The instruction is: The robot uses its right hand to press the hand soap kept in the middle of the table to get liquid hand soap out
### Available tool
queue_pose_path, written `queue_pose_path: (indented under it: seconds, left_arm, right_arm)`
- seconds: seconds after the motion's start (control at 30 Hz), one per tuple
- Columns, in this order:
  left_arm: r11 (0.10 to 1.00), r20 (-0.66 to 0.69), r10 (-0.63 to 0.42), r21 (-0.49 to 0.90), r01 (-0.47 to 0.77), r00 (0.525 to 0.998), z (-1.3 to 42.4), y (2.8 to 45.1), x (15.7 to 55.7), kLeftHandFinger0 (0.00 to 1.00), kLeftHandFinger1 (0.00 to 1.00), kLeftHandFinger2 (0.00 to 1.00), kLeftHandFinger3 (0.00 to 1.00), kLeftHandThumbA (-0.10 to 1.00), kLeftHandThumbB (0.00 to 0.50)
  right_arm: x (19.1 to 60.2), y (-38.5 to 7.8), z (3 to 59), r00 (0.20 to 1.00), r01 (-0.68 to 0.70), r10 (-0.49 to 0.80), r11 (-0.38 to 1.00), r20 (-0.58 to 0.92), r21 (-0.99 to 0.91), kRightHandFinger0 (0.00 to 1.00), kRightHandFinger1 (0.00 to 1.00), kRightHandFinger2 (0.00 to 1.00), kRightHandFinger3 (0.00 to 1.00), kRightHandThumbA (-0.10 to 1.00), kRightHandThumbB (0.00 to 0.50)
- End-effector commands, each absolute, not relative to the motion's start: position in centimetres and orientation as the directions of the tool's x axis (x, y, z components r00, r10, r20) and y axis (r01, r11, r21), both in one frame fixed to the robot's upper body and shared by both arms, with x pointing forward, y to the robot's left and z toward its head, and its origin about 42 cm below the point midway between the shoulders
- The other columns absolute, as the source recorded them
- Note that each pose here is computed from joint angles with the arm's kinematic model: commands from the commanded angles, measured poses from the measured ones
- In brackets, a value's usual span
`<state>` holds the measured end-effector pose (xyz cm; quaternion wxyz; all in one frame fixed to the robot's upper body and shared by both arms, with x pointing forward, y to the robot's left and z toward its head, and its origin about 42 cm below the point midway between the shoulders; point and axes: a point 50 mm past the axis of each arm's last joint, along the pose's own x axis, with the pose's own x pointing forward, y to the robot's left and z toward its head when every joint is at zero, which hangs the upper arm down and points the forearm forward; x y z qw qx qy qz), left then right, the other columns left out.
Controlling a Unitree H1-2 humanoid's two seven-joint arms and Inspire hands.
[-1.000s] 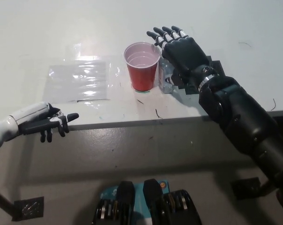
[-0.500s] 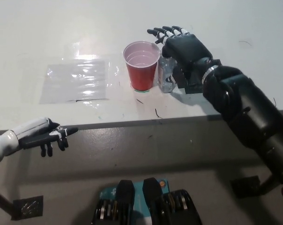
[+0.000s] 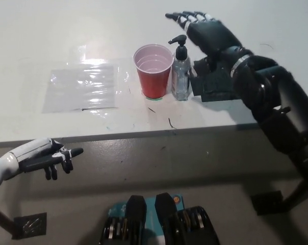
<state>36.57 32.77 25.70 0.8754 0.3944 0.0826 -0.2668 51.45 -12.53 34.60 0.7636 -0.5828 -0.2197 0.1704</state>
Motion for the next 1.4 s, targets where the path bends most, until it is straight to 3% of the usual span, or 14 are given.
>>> queue_pose_path:
  seconds: [0.0, 0.13, 0.3, 0.57, 0.67, 0.77, 0.8, 0.87, 0.9, 0.93, 1.0, 1.07, 1.13, 1.37]
  left_arm:
    - [0.545, -0.322, -0.372, 0.684, 0.486, 0.871, 27.4, 34.0, 36.3, 0.39, 0.35, 0.46, 0.6, 0.88, 0.192]
    - [0.556, -0.319, -0.363, 0.68, 0.478, 0.875, 27.4, 34.2, 36.0, 0.38, 0.34, 0.46, 0.59, 0.88, 0.193]
    - [0.552, -0.314, -0.355, 0.69, 0.469, 0.881, 27.2, 34.4, 35.8, 0.4, 0.36, 0.48, 0.62, 0.9, 0.206]
    - [0.572, -0.308, -0.355, 0.675, 0.466, 0.883, 26.9, 34.9, 35.5, 0.38, 0.34, 0.46, 0.59, 0.89, 0.209]
    - [0.581, -0.307, -0.349, 0.67, 0.462, 0.885, 26.7, 35.0, 35.5, 0.38, 0.35, 0.46, 0.59, 0.88, 0.205]
    - [0.58, -0.304, -0.35, 0.673, 0.459, 0.886, 26.8, 35.0, 35.5, 0.36, 0.33, 0.44, 0.57, 0.88, 0.214]
    - [0.579, -0.295, -0.357, 0.675, 0.458, 0.886, 26.8, 35.0, 35.5, 0.36, 0.33, 0.44, 0.57, 0.87, 0.202]
    - [0.584, -0.297, -0.355, 0.67, 0.458, 0.886, 26.8, 35.0, 35.5, 0.36, 0.33, 0.44, 0.56, 0.87, 0.198]
    - [0.585, -0.297, -0.358, 0.668, 0.461, 0.885, 26.8, 35.0, 35.5, 0.36, 0.33, 0.44, 0.56, 0.87, 0.195]
    - [0.584, -0.304, -0.345, 0.671, 0.457, 0.888, 26.8, 35.0, 35.5, 0.38, 0.35, 0.46, 0.57, 0.86, 0.198]
    - [0.591, -0.3, -0.344, 0.667, 0.454, 0.89, 26.8, 35.0, 35.5, 0.38, 0.35, 0.46, 0.57, 0.86, 0.209]
    - [0.596, -0.303, -0.346, 0.66, 0.457, 0.888, 26.9, 35.0, 35.4, 0.39, 0.36, 0.47, 0.58, 0.86, 0.222]
    - [0.59, -0.299, -0.353, 0.664, 0.459, 0.886, 26.8, 35.0, 35.5, 0.38, 0.34, 0.45, 0.55, 0.87, 0.218]
    - [0.584, -0.293, -0.351, 0.674, 0.452, 0.889, 27.1, 34.9, 35.8, 0.37, 0.34, 0.45, 0.57, 0.87, 0.207]
  right_arm:
    - [50.7, -14.2, 38.2, 0.834, 0.054, 0.505, 0.327, 0.223, -0.943, 1.0, 1.0, 1.0, 1.0, 1.0, 0.405]
    - [49.0, -17.8, 37.8, 0.85, 0.063, 0.463, 0.383, 0.251, -0.922, 1.0, 1.0, 1.0, 1.0, 1.0, 0.35]
    - [47.4, -22.3, 35.7, 0.888, 0.067, 0.38, 0.453, 0.261, -0.889, 1.0, 1.0, 1.0, 1.0, 1.0, 0.428]
    - [43.2, -28.1, 32.8, 0.934, 0.032, 0.27, 0.586, 0.233, -0.809, 1.0, 1.0, 1.0, 1.0, 1.0, 0.386]
    - [42.2, -29.2, 31.7, 0.943, 0.027, 0.24, 0.637, 0.232, -0.77, 1.0, 1.0, 1.0, 1.0, 1.0, 0.348]
    - [41.2, -30.2, 30.7, 0.95, 0.041, 0.195, 0.699, 0.245, -0.714, 1.0, 1.0, 1.0, 1.0, 1.0, 0.274]
    - [40.9, -30.4, 30.6, 0.952, 0.046, 0.182, 0.708, 0.245, -0.704, 1.0, 1.0, 1.0, 1.0, 1.0, 0.215]
    - [40.4, -30.9, 30.2, 0.953, 0.058, 0.164, 0.725, 0.253, -0.687, 1.0, 1.0, 1.0, 1.0, 1.0, 0.181]
    - [40.3, -31.1, 30.0, 0.954, 0.062, 0.155, 0.734, 0.256, -0.677, 1.0, 1.0, 1.0, 1.0, 1.0, 0.18]
    - [39.8, -31.6, 29.2, 0.959, 0.077, 0.126, 0.747, 0.255, -0.66, 1.0, 1.0, 1.0, 1.0, 1.0, 0.269]
    - [39.2, -32.3, 28.0, 0.967, 0.088, 0.087, 0.768, 0.239, -0.634, 1.0, 1.0, 1.0, 1.0, 1.0, 0.326]
    - [38.8, -32.8, 27.1, 0.97, 0.093, 0.068, 0.783, 0.233, -0.615, 1.0, 1.0, 1.0, 1.0, 1.0, 0.3]
    - [38.2, -33.4, 25.9, 0.973, 0.099, 0.046, 0.799, 0.225, -0.593, 1.0, 1.0, 1.0, 1.0, 1.0, 0.222]
    - [37.5, -34.9, 22.3, 0.983, 0.101, -0.023, 0.9, 0.184, -0.424, 1.0, 1.0, 1.0, 1.0, 1.0, 0.258]
